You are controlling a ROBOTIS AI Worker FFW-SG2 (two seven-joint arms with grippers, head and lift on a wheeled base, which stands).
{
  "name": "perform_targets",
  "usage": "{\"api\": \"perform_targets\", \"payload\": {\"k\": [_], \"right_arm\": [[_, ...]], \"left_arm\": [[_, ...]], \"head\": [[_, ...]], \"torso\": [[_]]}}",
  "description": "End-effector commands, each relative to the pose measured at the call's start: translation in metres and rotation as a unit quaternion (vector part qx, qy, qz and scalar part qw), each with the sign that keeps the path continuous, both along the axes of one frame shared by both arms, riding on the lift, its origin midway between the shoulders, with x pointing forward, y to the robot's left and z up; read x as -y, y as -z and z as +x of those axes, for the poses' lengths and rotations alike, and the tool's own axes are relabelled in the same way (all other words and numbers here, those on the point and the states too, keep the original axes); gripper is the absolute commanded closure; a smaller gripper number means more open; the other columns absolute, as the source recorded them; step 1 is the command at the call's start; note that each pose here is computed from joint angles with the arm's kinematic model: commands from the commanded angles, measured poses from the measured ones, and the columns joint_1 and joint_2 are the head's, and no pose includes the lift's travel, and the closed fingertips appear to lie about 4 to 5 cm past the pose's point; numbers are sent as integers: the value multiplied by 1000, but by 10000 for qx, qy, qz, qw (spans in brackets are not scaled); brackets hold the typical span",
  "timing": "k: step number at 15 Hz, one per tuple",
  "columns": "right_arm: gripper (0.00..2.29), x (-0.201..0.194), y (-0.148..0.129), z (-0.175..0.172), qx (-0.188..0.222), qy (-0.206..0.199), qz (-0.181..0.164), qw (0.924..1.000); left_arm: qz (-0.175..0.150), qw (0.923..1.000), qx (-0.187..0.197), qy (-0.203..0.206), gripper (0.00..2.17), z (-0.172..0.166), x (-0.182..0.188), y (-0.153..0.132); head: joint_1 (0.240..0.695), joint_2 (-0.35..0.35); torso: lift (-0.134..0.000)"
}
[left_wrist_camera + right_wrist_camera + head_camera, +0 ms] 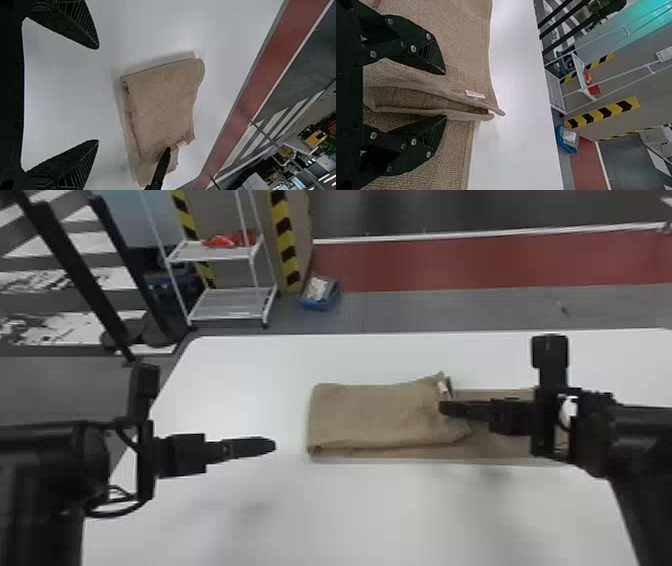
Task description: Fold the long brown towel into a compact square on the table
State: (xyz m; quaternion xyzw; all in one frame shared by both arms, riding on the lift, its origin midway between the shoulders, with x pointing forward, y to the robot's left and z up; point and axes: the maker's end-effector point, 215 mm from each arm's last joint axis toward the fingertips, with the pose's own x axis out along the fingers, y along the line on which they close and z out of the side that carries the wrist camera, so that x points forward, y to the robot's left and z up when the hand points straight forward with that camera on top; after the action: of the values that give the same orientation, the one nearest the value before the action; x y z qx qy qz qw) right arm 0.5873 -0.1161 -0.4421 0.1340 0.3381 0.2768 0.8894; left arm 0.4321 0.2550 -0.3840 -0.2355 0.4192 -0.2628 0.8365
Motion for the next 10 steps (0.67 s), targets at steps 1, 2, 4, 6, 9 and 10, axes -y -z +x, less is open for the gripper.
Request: {"api": "perform_targets", "payload": {"k": [1, 2, 4, 6, 9, 10], "right_arm": [[829, -1, -1, -1, 11, -13, 25, 10000], [944, -1, -3, 0, 34, -6, 34, 10000], [1099, 0, -5, -1, 50, 1, 34, 10000], [1187, 2, -4, -2, 42, 16, 38, 10000], [1204, 4, -1, -6, 19, 40, 35, 10000], [1200, 5, 0, -6, 11, 53, 47, 10000]], "left_arm": [[-9, 10000, -49, -7, 36, -2, 0, 2], [-1, 10000, -49, -8, 36, -2, -1, 2], [-6, 10000, -46, 0, 36, -2, -1, 1], [-3, 10000, -63, -14, 36, -3, -3, 3], [-54, 9999, -126, -10, 39, -5, -3, 7], [-64, 9999, -137, -6, 63, -6, -3, 7]], "head": [[695, 150], [695, 150], [695, 151], [695, 151], [695, 151], [695, 151]], "torso": [[-124], [-124], [-124], [-124], [-124], [-124]]}}
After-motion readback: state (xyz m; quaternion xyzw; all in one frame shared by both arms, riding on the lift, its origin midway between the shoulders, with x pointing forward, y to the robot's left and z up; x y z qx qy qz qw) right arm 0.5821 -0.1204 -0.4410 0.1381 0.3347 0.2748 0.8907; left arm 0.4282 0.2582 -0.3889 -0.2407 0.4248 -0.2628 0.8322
